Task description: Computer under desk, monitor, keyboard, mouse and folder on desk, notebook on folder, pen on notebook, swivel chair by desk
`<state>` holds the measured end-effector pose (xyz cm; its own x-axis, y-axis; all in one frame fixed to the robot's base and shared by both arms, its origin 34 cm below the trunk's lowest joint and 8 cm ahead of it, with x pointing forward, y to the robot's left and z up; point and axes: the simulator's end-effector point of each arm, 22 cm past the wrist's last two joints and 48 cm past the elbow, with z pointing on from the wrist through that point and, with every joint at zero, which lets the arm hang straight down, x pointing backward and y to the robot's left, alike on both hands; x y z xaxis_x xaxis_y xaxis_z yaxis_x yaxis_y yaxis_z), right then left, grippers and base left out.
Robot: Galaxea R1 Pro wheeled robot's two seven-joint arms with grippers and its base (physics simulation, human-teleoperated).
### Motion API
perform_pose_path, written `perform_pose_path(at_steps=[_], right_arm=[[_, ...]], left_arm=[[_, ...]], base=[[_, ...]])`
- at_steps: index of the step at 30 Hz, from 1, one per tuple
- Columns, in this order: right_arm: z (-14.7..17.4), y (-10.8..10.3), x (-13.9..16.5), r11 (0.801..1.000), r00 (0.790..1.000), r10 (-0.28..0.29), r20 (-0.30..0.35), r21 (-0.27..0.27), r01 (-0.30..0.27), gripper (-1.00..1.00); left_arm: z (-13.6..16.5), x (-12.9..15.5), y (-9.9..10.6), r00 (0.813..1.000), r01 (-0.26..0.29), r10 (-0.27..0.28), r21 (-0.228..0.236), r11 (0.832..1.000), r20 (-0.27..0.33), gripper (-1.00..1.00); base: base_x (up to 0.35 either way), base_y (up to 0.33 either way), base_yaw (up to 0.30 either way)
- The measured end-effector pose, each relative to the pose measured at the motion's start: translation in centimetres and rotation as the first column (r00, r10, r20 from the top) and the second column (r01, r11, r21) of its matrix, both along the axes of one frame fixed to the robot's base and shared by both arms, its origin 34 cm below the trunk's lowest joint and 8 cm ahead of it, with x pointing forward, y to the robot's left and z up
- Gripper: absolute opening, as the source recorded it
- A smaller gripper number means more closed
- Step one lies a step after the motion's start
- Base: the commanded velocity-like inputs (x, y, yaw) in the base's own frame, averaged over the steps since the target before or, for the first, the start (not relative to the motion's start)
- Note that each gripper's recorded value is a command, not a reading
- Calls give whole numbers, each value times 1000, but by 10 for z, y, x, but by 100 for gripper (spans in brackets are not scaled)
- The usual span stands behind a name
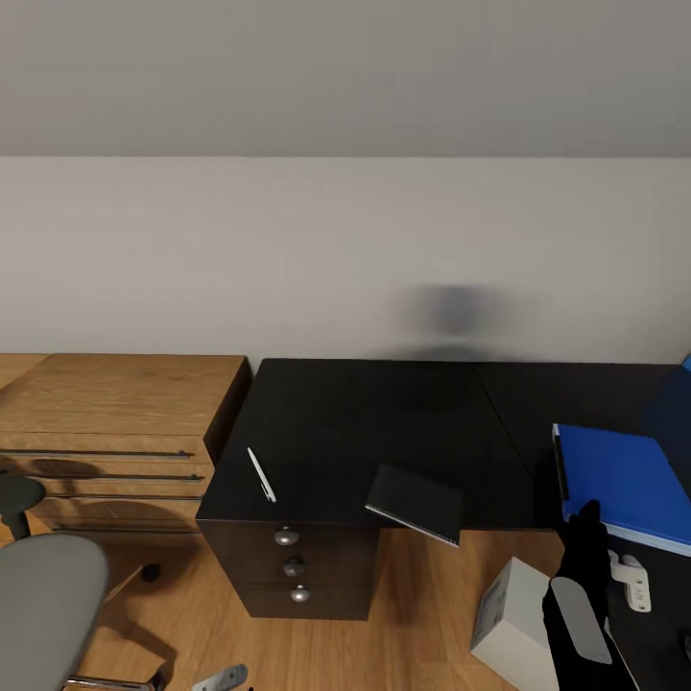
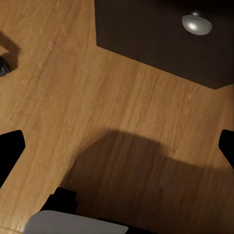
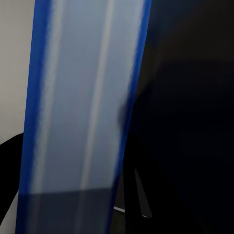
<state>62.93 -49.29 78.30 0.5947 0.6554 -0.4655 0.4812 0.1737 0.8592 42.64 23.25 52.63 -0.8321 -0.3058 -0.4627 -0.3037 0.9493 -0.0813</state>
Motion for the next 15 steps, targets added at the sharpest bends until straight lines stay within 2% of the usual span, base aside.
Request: perform_pose_path(at_steps=[15], right_arm=[[22, 1, -1, 1000, 1000, -1, 0, 1, 1, -100]], left_arm=[[22, -2, 0, 1000, -1, 1, 1, 1000, -3, 100]], base=[[0, 0, 0]])
